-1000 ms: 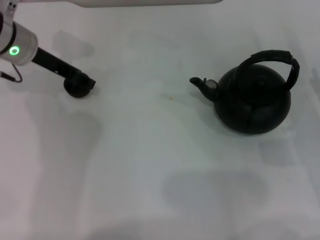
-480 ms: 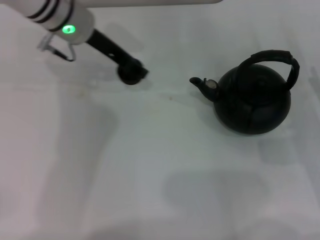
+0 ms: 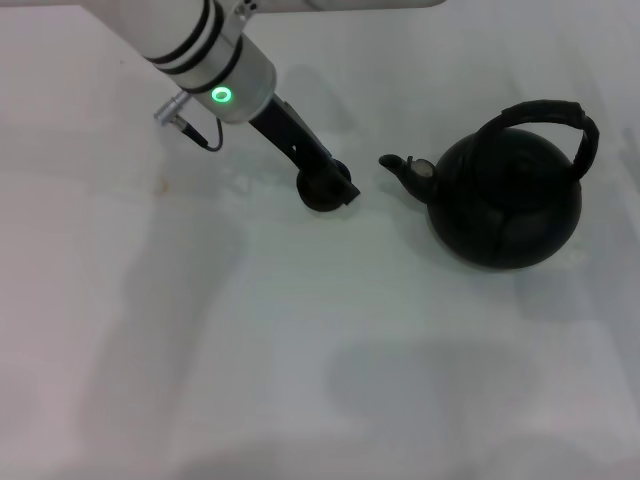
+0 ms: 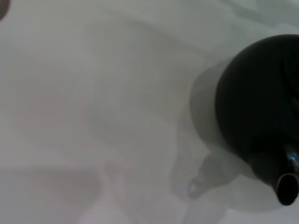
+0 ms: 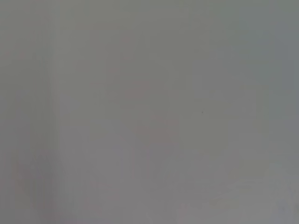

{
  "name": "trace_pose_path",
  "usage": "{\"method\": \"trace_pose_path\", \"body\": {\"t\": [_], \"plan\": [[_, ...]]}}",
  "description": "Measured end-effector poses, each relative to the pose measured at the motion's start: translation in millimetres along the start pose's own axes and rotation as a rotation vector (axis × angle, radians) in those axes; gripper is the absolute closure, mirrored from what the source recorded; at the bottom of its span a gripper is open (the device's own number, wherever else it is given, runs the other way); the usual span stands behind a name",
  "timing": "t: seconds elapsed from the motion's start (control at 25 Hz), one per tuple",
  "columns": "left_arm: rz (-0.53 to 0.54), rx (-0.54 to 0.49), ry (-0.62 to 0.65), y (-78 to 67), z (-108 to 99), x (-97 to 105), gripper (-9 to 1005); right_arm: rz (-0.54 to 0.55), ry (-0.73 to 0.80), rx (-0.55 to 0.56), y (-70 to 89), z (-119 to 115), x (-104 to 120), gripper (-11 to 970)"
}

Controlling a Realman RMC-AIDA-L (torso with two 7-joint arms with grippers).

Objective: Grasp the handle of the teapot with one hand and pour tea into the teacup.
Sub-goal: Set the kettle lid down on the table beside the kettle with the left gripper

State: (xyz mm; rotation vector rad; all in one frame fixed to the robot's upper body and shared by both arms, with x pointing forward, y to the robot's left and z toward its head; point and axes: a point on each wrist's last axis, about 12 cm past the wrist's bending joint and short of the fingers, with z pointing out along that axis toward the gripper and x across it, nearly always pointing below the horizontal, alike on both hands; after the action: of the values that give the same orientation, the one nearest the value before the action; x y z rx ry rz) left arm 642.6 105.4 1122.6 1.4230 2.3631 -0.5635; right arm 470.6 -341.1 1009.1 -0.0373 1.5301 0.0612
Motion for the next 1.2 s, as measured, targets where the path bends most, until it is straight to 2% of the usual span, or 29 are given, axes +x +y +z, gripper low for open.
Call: {"method": "trace_pose_path", "body": {"t": [0.24,1.2], "plan": [[0.036,0.024,0.040,-7.9,6.6,1.2,325,0.000,0.000,0.001,-0.3,-0.1,0.0,83],[0.021,0.027,0.056,-7.7,10.1,10.8,325,0.005,-0.001,0.001,1.2,-0.6,0.3,84]]}}
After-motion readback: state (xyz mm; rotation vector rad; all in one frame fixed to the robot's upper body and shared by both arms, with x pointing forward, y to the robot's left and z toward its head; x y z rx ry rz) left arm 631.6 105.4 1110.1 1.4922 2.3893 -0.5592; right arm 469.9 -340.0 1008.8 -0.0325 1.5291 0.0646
